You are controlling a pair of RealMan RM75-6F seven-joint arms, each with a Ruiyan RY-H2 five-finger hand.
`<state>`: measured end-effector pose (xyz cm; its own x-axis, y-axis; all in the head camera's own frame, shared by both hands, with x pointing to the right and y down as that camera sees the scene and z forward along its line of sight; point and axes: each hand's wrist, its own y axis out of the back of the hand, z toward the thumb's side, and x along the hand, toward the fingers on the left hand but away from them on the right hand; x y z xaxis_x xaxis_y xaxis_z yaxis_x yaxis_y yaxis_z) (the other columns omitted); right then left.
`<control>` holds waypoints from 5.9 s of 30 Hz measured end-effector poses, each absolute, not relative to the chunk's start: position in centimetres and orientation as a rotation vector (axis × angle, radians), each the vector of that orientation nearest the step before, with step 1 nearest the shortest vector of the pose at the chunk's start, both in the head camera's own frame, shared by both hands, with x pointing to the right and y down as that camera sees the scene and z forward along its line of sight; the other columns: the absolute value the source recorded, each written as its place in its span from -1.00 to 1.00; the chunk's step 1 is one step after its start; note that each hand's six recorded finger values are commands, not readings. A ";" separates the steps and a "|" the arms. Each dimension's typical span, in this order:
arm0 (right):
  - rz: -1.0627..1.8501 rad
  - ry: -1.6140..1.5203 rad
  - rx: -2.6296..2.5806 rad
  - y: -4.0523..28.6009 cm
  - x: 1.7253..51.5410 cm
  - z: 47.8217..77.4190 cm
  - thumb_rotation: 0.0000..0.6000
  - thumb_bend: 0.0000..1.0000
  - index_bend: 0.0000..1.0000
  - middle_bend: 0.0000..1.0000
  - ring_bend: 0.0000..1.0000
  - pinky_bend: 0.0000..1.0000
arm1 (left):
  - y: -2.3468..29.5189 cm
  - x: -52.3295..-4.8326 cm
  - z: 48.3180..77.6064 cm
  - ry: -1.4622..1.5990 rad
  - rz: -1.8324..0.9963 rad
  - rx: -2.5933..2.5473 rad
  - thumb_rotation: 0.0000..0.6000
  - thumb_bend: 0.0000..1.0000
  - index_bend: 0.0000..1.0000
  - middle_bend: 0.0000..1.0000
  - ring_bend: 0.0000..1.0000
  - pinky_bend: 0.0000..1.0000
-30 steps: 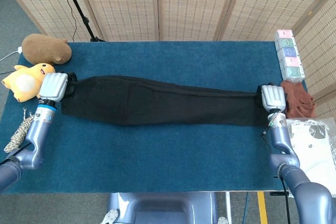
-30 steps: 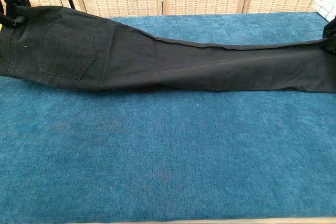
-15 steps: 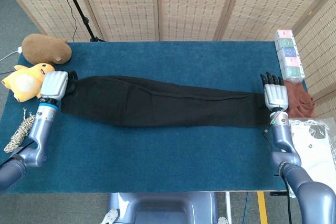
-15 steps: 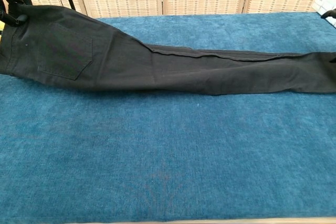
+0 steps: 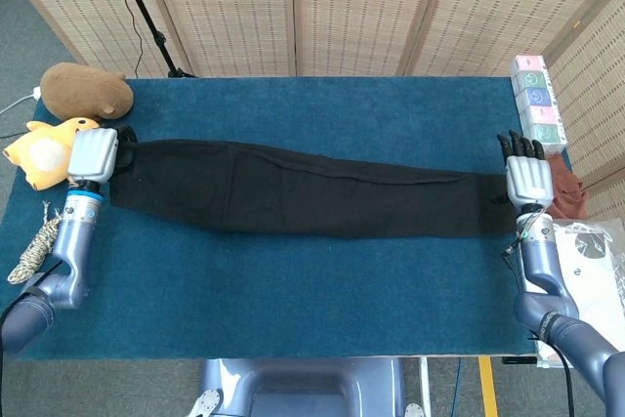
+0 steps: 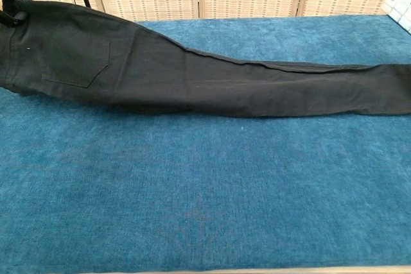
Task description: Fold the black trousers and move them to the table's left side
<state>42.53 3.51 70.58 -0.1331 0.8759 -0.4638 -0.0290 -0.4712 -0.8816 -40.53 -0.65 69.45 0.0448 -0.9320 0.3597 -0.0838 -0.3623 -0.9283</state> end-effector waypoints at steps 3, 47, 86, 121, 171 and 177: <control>1.684 -0.988 -1.453 3.6 42.4 70.4 1.00 -1.00 -0.90 -1.00 -1.00 -0.94 | -0.6 -40.4 69.9 1.041 -1.421 -1.563 1.00 0.00 0.21 0.20 -0.10 0.09; 1.565 -1.031 -1.516 12.0 42.9 65.3 1.00 -1.00 -1.00 -1.00 -1.00 -1.00 | 10.3 -44.5 68.8 0.848 -1.398 -1.803 1.00 -0.76 -1.00 -1.00 -1.00 -0.93; 1.541 -1.226 -1.574 17.3 44.1 61.7 1.00 -1.00 -1.00 -1.00 -1.00 -1.00 | 12.3 -44.3 74.8 0.837 -1.454 -1.672 1.00 -0.54 -0.37 -0.52 -0.71 -0.72; 1.526 -1.250 -1.595 17.4 43.9 61.2 1.00 -1.00 -0.99 -1.00 -1.00 -1.00 | 10.5 -43.8 76.5 0.820 -1.543 -1.627 1.00 0.51 -0.36 -0.51 -0.70 -0.72; 1.506 -1.251 -1.647 17.7 42.8 61.2 1.00 -1.00 -0.98 -1.00 -1.00 -1.00 | 10.9 -53.0 70.2 0.610 -1.555 -1.385 1.00 0.55 0.40 0.28 0.06 -0.26; 1.510 -1.248 -1.647 17.7 42.8 61.3 1.00 -1.00 -0.98 -1.00 -1.00 -1.00 | 10.9 -54.4 69.1 0.633 -1.566 -1.359 1.00 0.55 0.40 0.28 0.07 -0.26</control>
